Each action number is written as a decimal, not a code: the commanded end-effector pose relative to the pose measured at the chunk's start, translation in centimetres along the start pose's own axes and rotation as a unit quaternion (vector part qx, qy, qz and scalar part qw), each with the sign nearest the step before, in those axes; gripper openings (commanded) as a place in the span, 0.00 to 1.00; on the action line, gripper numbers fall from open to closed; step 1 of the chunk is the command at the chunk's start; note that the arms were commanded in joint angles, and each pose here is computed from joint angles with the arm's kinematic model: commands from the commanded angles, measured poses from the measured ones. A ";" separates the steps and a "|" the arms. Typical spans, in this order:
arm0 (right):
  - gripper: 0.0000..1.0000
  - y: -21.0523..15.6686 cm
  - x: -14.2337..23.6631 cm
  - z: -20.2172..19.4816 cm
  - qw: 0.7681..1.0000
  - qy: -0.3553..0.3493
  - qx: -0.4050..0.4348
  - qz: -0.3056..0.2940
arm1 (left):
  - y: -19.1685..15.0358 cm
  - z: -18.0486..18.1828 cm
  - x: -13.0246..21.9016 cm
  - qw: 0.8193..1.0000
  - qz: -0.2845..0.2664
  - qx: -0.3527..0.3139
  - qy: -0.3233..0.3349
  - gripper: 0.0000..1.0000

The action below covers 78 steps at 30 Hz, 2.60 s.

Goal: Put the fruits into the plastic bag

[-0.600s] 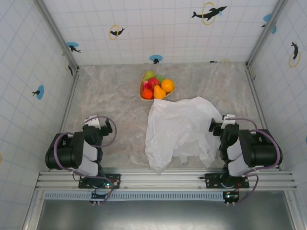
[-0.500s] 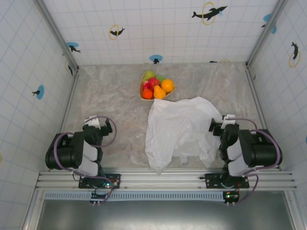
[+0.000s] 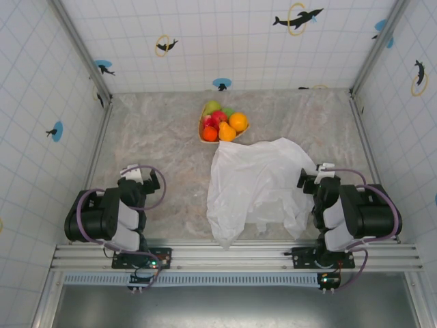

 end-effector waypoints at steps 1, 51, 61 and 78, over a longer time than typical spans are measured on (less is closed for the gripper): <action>1.00 0.5 0.2 0.1 1.000 0.005 0.000 -0.021 | 0.3 0.0 0.0 1.000 -0.011 0.006 -0.008 0.98; 1.00 16.4 3.8 9.8 0.989 0.118 0.088 -0.011 | 15.9 -8.5 2.6 0.932 0.125 0.251 -0.230 0.97; 1.00 10.8 1.2 13.7 0.960 0.169 0.180 0.134 | 7.6 -18.8 4.9 0.917 0.286 0.098 -0.259 0.97; 0.80 6.6 -9.7 19.4 0.826 0.219 0.439 0.278 | 4.7 -19.9 7.2 0.929 0.308 0.022 -0.202 0.97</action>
Point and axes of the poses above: each hand's point on the last joint's axis, 136 mm out from that joint toward the fingers, its own x axis back along the fingers, its own z axis along the line the jaws close on, y = z × x, the point moved 9 cm from there along x, back along the fingers, and after that the axes turned 5 degrees about -x, right-handed, at the moved point
